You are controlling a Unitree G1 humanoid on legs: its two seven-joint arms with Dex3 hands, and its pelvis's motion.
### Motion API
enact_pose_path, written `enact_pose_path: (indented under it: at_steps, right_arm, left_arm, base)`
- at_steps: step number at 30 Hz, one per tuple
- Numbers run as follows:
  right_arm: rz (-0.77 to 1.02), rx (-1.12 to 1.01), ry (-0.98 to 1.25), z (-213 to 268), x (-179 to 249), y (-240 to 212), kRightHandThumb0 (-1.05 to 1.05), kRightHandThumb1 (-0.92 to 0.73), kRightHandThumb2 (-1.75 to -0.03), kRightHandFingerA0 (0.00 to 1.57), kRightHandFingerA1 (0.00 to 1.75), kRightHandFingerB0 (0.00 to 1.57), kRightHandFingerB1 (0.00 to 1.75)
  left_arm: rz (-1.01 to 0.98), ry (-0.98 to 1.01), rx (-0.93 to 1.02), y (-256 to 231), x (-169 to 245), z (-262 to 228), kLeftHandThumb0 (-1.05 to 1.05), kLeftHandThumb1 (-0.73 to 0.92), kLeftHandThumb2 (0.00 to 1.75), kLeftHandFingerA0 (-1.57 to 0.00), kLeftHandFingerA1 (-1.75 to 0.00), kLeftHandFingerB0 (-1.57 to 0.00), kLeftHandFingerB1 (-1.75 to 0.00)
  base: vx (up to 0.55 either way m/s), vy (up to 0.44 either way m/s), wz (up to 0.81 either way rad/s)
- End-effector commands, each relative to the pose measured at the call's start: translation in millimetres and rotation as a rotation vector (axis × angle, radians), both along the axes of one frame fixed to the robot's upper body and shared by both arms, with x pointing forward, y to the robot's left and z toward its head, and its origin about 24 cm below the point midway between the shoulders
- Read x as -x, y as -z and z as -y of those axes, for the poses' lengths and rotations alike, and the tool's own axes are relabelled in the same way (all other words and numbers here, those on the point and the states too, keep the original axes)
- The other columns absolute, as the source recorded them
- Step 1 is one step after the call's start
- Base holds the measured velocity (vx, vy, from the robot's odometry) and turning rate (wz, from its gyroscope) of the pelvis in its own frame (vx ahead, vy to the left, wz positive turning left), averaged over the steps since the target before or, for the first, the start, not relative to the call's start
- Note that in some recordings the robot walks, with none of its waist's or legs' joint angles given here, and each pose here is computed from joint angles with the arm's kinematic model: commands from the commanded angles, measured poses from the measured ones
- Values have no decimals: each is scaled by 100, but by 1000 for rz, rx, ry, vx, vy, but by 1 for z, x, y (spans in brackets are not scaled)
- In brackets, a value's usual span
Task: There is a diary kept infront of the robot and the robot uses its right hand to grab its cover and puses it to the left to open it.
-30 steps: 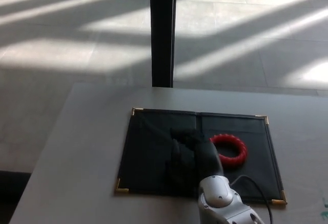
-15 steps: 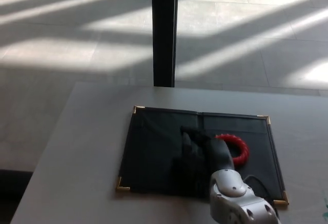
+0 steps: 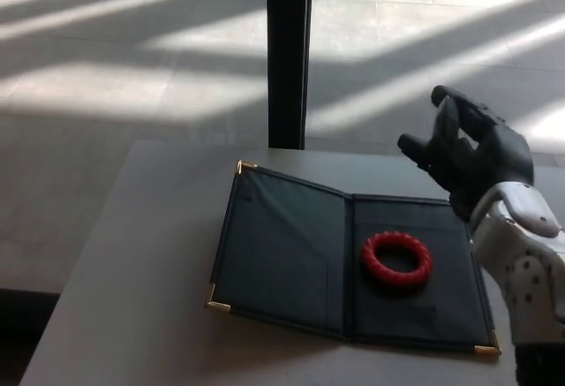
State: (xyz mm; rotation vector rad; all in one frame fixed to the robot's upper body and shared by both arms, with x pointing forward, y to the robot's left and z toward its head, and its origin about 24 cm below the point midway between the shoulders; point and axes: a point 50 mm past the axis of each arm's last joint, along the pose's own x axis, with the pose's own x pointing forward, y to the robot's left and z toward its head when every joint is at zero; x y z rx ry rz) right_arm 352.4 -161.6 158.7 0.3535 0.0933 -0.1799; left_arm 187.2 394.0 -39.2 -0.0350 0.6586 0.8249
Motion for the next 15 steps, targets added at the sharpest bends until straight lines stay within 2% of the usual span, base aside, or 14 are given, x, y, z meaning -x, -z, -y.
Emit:
enact_pose_path:
  at_steps: [1, 2, 4, 5, 7, 8, 9, 10, 11, 12, 13, 14, 15]
  right_arm:
    - [41, -107, 34, 73, 25, -23, -61, -88, -66, 39, 55, 30, 46]
    - [63, -116, 92, 98, 37, -28, -60, -88, -66, 38, 54, 29, 45]
    - [72, -119, 138, 117, 46, -27, -60, -91, -66, 38, 54, 30, 46]
    - [94, -115, 227, 150, 63, -28, -57, -92, -66, 37, 52, 30, 45]
    - [96, -109, 269, 164, 70, -27, -56, -92, -70, 36, 54, 28, 46]
    - [102, -94, 312, 178, 79, -27, -56, -92, -67, 37, 53, 29, 46]
    - [104, -88, 341, 186, 84, -28, -56, -92, -67, 37, 53, 29, 46]
    - [114, -74, 371, 195, 91, -29, -58, -90, -66, 39, 54, 31, 47]
    - [150, -2, 461, 220, 116, -29, -73, -84, -65, 47, 60, 37, 52]
    - [153, 30, 511, 233, 130, -28, -76, -82, -66, 51, 61, 40, 53]
    - [162, 39, 539, 241, 138, -27, -75, -82, -64, 56, 64, 47, 58]
    - [166, 40, 595, 254, 150, -25, -75, -80, -64, 62, 68, 52, 60]
    - [157, 66, 625, 262, 159, -23, -76, -82, -65, 64, 69, 54, 63]
  left_arm:
    - [-36, -31, 0, 2, 13, -7, -89, 83, 112, -46, -99, -44, -84]
    - [-40, -25, 0, 2, 13, -8, -84, 92, 95, -37, -118, -37, -89]
    - [-32, -42, 4, 3, 15, -8, -86, 92, 91, -42, -117, -43, -95]
    - [-21, -65, 5, 3, 15, -8, -79, 81, 130, -60, -100, -57, -93]
    - [-25, -67, 1, 3, 18, -8, -78, 82, 130, -60, -99, -56, -91]
    - [-23, -65, 0, 3, 19, -9, -86, 92, 94, -43, -116, -48, -103]
    - [-20, -63, 0, 3, 19, -9, -86, 92, 94, -43, -116, -48, -103]
    - [-19, -67, 0, 3, 20, -10, -78, 82, 131, -58, -98, -57, -93]
    - [-16, -71, -2, 2, 21, -11, -78, 82, 130, -57, -97, -59, -94]
    - [-15, -81, 8, 2, 21, -11, -86, 92, 92, -42, -116, -50, -104]
    - [-18, -83, 7, 3, 22, -11, -85, 92, 93, -42, -116, -50, -101]
    - [-26, -88, 4, 3, 22, -11, -80, 85, 132, -59, -98, -57, -90]
    - [-27, -75, -3, 3, 23, -11, -78, 84, 132, -58, -97, -56, -90]
  base:
    - [0, 0, 0]
    - [0, 0, 0]
    - [0, 0, 0]
    - [0, 0, 0]
    - [0, 0, 0]
    - [0, 0, 0]
    - [0, 0, 0]
    - [0, 0, 0]
    - [0, 0, 0]
    - [0, 0, 0]
    - [0, 0, 0]
    - [0, 0, 0]
    - [0, 0, 0]
